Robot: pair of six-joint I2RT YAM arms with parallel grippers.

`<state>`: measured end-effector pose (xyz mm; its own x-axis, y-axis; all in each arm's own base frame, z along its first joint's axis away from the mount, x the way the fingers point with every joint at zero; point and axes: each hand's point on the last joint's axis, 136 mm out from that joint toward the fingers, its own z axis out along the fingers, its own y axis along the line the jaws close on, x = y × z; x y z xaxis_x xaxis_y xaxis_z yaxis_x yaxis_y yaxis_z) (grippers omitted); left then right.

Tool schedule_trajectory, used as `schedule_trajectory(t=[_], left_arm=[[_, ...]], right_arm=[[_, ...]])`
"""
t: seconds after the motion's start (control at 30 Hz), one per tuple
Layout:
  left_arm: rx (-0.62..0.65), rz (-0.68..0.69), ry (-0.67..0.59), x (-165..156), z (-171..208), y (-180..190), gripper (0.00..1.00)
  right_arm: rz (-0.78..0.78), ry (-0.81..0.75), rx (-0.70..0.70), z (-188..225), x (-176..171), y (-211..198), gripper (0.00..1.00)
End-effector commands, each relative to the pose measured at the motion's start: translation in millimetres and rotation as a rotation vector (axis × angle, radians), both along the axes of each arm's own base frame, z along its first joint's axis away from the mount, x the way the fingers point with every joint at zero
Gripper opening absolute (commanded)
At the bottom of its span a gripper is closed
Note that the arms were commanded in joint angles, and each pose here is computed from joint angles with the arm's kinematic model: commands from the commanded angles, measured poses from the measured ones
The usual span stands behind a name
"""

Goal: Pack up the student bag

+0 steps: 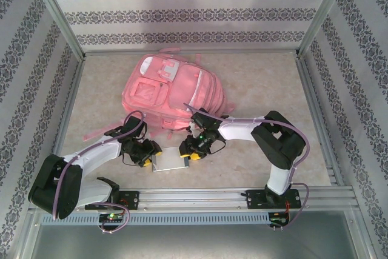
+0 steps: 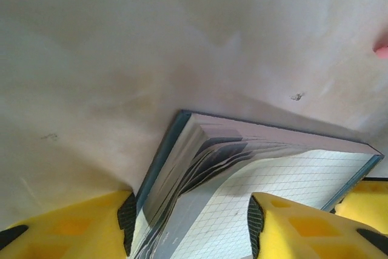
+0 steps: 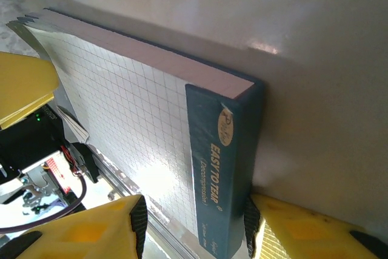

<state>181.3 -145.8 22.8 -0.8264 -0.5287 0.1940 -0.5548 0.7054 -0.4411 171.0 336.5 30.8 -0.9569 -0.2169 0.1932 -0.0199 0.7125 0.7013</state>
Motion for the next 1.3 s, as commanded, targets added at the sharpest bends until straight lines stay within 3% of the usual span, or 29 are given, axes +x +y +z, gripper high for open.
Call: schedule_trajectory(t=[0.0,0.3,0.8,1.27], left_arm=[[-0.062,-0.026,-0.014,2,-1,-17,0.50],[-0.051,-0.023,-0.003,-1,-5,-15,0.47],[-0.065,-0.020,0.008,0,-7,-18,0.47],[-0.076,-0.010,0.002,-1,-5,-18,0.47]], right_arm=[[0.041,-0.031,0.120,13,5,27,0.48],[0.063,-0.039,0.226,58,-3,28,0.47],[0.055,-0.062,0.325,81,-1,33,0.46],[0.018,-0.012,0.378,64,7,46,0.46]])
